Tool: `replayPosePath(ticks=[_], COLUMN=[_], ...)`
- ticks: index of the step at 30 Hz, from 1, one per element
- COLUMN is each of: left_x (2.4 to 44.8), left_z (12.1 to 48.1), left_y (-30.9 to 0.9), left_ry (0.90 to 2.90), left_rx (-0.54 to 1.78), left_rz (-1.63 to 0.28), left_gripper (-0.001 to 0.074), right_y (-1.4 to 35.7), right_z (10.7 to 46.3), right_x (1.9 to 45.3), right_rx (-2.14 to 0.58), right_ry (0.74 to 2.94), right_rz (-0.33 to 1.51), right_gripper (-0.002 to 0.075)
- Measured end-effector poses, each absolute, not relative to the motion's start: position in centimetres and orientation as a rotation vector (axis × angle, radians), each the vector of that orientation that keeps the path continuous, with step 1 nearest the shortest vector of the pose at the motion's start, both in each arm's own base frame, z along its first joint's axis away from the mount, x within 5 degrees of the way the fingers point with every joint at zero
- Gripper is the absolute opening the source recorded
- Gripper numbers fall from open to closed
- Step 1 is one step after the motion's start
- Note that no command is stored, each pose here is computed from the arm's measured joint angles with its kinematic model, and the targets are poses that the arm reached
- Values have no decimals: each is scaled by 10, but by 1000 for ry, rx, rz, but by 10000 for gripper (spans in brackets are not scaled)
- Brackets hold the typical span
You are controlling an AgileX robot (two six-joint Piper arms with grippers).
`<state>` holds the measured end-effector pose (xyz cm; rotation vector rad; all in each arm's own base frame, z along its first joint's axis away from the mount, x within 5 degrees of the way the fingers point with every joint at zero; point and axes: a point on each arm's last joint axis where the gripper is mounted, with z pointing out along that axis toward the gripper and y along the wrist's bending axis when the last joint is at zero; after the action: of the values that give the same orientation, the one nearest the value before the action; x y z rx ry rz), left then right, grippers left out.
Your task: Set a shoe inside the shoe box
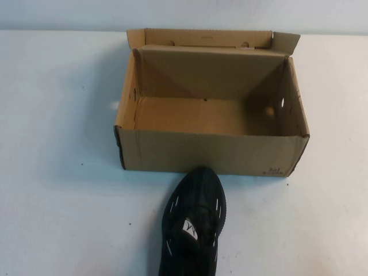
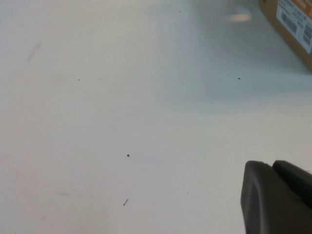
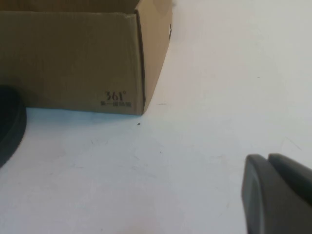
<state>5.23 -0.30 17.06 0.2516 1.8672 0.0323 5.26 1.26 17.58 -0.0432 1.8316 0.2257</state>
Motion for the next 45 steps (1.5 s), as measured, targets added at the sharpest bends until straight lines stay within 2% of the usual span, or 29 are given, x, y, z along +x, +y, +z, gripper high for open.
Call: replayPosePath(ticks=[15,26,32,41,45], left_x=[52,53,56,51,48], left_z=[171,173,188,225,233], left_y=[-3,-4,-7,-14,-15], left_ry=[1867,1836,1666,1254,1152], left_rx=[252,252,252,254,254], left_rz=[32,27,-2,-62,-76], left_gripper=[-1,-1,-1,-1,-1], right_y=[13,10,7,0,-1], right_z=[176,188,199,227,229], right_x=[53,55,56,53,52], right_rx=[-40,-12,12,71,77], right_ry=[1824,1695,1571,1261,1233], right_rz=[228,214,200,164,161], right_gripper=[-16,-16,-16,-16,-16])
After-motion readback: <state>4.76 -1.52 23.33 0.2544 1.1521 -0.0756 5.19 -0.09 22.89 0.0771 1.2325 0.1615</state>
